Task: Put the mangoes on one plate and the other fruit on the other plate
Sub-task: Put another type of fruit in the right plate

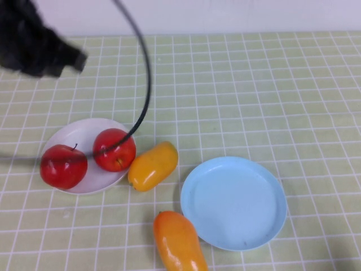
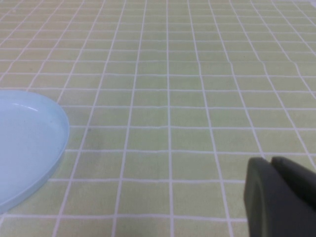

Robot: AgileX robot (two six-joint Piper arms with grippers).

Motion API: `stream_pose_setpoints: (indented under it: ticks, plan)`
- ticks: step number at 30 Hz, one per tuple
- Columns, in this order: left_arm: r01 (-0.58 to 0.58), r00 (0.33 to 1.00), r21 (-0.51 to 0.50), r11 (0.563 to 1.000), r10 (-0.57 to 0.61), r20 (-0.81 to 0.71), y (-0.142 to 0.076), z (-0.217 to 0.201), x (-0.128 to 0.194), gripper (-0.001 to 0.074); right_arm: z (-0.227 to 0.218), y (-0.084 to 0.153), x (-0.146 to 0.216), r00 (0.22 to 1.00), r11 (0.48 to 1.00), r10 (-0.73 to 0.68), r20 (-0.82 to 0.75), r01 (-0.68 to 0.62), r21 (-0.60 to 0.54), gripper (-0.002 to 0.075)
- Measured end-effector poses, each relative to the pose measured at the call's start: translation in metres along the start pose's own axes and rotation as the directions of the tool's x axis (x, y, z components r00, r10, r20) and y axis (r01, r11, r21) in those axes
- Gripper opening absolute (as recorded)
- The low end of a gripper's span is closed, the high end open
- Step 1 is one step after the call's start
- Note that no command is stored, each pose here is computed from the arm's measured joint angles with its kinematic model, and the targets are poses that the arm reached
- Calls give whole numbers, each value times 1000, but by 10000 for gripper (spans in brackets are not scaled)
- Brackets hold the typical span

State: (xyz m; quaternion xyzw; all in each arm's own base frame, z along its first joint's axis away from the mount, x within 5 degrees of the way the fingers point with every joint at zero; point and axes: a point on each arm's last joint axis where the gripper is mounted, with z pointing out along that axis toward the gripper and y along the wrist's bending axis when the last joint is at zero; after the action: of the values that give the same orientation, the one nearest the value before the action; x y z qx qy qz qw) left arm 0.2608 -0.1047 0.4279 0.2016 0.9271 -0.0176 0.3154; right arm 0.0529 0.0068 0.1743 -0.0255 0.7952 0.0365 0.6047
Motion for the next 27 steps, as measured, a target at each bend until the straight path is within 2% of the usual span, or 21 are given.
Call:
stream_pose_setpoints:
  ticks: [6,13,17,20,23,27]
  plan:
    - [21,992,3,1000,-21,125,-2,-24,67,1,0,0,0,1000,1000,0,0,0,0,-15]
    - [32,930,18,999,-36,365,-7,-29,152,1,0,0,0,1000,1000,0,0,0,0,-15]
    - [22,923,2,1000,-21,385,-9,-22,193,1,0,0,0,1000,1000,0,0,0,0,-15]
    - [22,927,-13,1000,-16,374,-9,-15,213,1,0,0,0,1000,1000,0,0,0,0,-15]
    - [80,927,15,997,-80,365,-10,-10,222,1,0,0,0,1000,1000,0,0,0,0,-15]
    - [96,925,17,995,-96,369,-11,-2,227,1,0,0,0,1000,1000,0,0,0,0,-16]
